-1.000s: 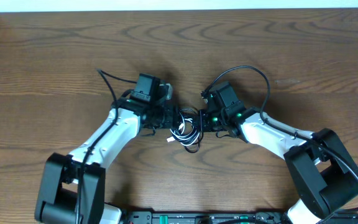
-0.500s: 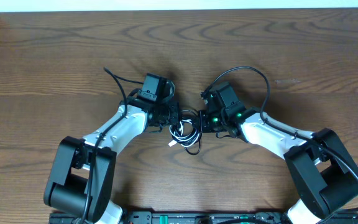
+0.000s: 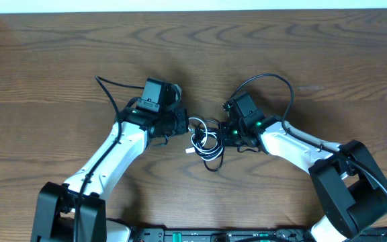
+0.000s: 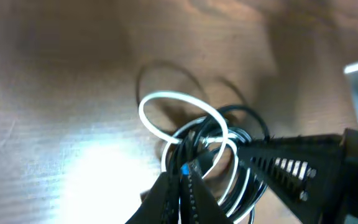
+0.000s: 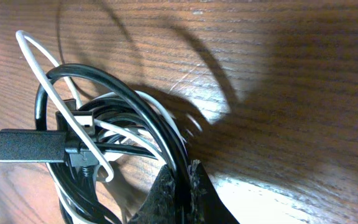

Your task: Untangle cables

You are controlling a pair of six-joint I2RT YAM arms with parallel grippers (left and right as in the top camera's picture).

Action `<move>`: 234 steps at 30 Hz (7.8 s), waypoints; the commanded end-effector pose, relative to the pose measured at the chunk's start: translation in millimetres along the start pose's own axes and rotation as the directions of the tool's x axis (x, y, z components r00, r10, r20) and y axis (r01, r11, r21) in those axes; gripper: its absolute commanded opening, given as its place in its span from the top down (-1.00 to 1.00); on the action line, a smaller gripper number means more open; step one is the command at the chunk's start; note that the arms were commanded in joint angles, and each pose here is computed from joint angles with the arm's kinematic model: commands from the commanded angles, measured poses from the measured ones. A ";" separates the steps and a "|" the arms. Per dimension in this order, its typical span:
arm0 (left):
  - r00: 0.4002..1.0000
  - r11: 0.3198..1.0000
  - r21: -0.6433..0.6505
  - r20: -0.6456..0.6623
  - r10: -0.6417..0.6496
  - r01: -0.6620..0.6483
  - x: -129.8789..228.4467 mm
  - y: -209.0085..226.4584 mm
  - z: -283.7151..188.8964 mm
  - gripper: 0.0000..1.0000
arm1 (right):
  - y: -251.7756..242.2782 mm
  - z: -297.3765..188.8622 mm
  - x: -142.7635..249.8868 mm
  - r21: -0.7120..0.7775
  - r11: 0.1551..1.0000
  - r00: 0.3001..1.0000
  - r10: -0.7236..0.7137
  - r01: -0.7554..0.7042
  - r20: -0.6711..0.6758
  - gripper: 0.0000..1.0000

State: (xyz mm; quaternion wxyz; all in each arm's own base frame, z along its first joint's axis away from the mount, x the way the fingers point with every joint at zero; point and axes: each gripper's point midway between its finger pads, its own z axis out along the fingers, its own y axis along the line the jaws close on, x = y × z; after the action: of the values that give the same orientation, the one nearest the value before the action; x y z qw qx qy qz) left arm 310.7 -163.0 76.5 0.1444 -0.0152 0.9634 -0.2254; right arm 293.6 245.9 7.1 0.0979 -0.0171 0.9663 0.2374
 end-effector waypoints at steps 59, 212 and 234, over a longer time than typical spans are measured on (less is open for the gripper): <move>0.988 0.988 -0.013 -0.039 -0.152 0.151 5.9 8.9 -9.0 -0.09 | -17.7 -4.6 -0.5 0.109 0.994 1.000 0.019 -0.021 0.023 0.98; 0.999 0.992 0.122 -0.002 0.038 -0.037 16.4 -52.9 -24.1 0.85 | -40.7 -14.6 23.8 0.152 0.981 0.958 0.157 -0.122 -0.241 0.21; 0.991 0.934 -0.337 -0.021 -0.130 0.115 25.7 79.6 -53.4 0.85 | -58.8 -123.5 -51.9 0.188 0.974 0.989 0.139 -0.127 -0.052 0.98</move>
State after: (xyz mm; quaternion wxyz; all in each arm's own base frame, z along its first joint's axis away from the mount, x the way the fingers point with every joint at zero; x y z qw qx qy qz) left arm 264.4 -102.0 77.1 0.0862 -0.0658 0.9885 -0.1054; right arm 286.6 163.0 39.3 -0.0461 0.0521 0.9856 0.1544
